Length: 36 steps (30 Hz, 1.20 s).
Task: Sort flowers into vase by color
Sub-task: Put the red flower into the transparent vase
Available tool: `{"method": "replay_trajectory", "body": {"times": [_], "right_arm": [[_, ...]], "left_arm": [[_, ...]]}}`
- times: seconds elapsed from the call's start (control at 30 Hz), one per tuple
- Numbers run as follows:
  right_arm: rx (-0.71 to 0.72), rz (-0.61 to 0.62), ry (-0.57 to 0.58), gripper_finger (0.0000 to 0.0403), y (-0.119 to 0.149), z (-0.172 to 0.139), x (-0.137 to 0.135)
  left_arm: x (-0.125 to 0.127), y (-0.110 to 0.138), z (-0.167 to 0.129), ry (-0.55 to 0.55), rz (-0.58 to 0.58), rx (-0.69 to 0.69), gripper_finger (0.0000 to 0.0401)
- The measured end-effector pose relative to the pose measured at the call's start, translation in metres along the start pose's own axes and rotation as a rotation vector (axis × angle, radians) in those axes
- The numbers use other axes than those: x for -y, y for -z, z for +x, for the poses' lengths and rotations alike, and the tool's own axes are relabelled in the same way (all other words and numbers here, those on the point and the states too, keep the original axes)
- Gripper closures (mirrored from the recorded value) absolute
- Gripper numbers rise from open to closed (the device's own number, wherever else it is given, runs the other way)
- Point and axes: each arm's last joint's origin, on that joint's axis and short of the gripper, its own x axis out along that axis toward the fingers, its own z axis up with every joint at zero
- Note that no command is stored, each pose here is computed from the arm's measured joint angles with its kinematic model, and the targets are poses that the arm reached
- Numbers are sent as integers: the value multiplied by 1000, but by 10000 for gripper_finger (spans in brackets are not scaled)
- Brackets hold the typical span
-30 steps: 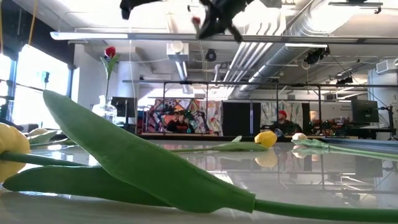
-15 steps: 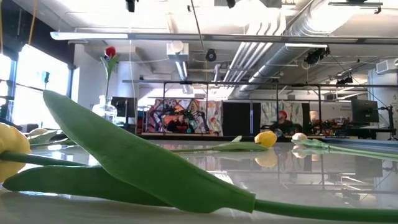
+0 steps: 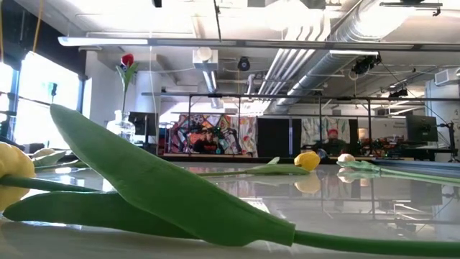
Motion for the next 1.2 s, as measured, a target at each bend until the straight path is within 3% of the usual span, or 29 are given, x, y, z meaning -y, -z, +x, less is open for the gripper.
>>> {"method": "replay_trajectory", "body": {"times": [0.43, 0.73, 1.2], "right_arm": [[2, 0, -17, 403, 0, 0, -2], [-3, 27, -28, 403, 1, -1, -6], [-10, 50, -37, 403, 1, -3, -16]], "left_arm": [[-3, -2, 22, 118, -10, -24, 163], [-6, -2, 47, 185, -9, -128, 190], [-4, -12, 42, 191, 23, -103, 314]]}}
